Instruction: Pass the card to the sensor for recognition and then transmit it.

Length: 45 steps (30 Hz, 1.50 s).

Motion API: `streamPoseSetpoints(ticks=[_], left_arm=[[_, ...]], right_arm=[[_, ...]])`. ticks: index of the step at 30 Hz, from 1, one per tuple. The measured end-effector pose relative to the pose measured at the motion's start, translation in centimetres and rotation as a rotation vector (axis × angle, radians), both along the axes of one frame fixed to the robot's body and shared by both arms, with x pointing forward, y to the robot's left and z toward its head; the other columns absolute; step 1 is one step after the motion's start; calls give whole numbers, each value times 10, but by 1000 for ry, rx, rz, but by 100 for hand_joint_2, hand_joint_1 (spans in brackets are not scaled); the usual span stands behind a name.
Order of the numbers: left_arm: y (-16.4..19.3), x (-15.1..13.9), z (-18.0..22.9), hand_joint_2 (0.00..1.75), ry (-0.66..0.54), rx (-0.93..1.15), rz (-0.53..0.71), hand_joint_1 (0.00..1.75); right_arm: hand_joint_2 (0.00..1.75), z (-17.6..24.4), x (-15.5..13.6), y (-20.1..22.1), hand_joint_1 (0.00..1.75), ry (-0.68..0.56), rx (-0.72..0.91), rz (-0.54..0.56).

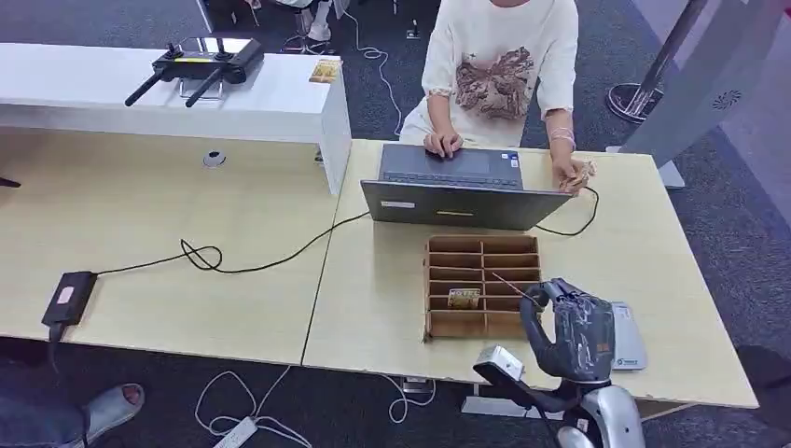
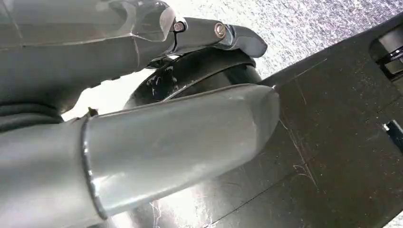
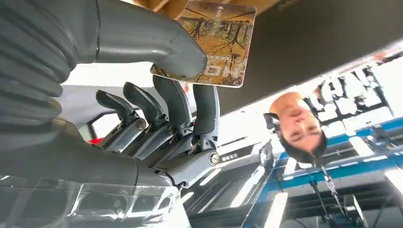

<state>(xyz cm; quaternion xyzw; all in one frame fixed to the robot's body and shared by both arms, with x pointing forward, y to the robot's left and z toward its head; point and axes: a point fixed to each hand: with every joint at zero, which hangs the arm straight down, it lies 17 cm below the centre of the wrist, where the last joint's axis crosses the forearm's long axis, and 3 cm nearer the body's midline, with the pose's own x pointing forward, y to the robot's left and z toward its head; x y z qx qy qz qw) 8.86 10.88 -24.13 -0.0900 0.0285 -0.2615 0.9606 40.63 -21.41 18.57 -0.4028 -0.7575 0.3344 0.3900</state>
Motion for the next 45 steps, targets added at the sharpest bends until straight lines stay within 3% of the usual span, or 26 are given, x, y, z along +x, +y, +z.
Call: streamPoseSetpoints(ticks=[45], left_arm=[[0, 0, 0, 0, 0, -3, -6, 0]], right_arm=[[175, 8, 3, 3, 175, -20, 3, 12]])
